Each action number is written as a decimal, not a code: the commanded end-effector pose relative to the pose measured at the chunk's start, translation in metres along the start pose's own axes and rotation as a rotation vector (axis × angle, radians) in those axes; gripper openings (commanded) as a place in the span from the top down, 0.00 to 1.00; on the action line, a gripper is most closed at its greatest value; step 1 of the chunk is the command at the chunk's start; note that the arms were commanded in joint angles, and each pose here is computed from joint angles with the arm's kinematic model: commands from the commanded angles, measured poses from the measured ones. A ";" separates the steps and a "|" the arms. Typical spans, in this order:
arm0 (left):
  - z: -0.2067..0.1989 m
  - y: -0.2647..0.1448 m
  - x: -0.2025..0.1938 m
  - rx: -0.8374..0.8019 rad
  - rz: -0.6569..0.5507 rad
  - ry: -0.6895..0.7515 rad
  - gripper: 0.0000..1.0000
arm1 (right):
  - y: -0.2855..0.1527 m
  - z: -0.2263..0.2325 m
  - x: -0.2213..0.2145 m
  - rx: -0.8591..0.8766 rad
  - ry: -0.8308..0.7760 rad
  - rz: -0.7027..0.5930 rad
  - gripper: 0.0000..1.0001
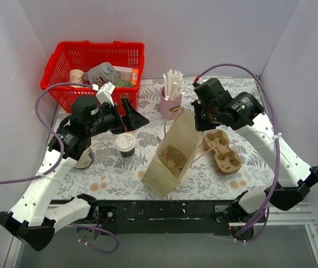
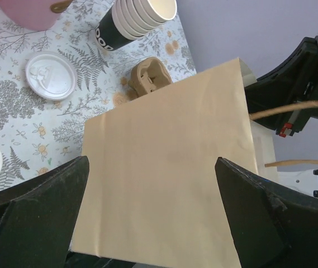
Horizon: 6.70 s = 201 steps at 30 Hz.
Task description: Pack the takeout coffee
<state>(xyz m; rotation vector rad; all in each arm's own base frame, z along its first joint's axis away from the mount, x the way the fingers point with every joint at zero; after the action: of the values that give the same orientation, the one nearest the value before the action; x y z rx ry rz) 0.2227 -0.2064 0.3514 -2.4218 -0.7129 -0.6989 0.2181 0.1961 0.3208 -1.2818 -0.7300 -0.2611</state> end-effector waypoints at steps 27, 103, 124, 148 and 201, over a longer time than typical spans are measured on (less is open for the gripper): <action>0.020 -0.029 -0.032 0.086 0.014 -0.099 0.02 | 0.038 -0.034 -0.032 -0.129 0.090 0.028 0.99; -0.059 0.069 -0.063 0.304 0.198 0.041 1.00 | -0.009 -0.034 -0.013 0.004 0.135 -0.236 0.69; -0.090 0.047 -0.036 0.214 0.096 -0.054 1.00 | -0.122 -0.079 0.007 0.027 0.371 -0.835 0.05; -0.019 0.082 -0.086 0.470 0.222 -0.037 1.00 | -0.090 0.035 0.011 0.549 -0.169 -0.507 0.28; -0.039 0.080 -0.054 0.483 0.202 0.206 1.00 | 0.036 0.038 -0.025 0.485 -0.266 -0.265 0.58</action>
<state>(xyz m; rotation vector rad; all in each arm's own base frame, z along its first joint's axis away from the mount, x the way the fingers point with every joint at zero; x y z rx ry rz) 0.2223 -0.3018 0.2863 -1.8039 -0.4370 -0.5033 0.2047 0.2253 0.2856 -0.8205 -1.0677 -0.1597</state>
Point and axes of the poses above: each gripper's point midway between its finger pads, its own y axis out along the fingers, its own z axis along the line the jaws close on, x = y × z, the point moved 2 cm from there along -y, back along the fingers, and after that the axes turned 3 degrees about -y, right-handed, at the moved point
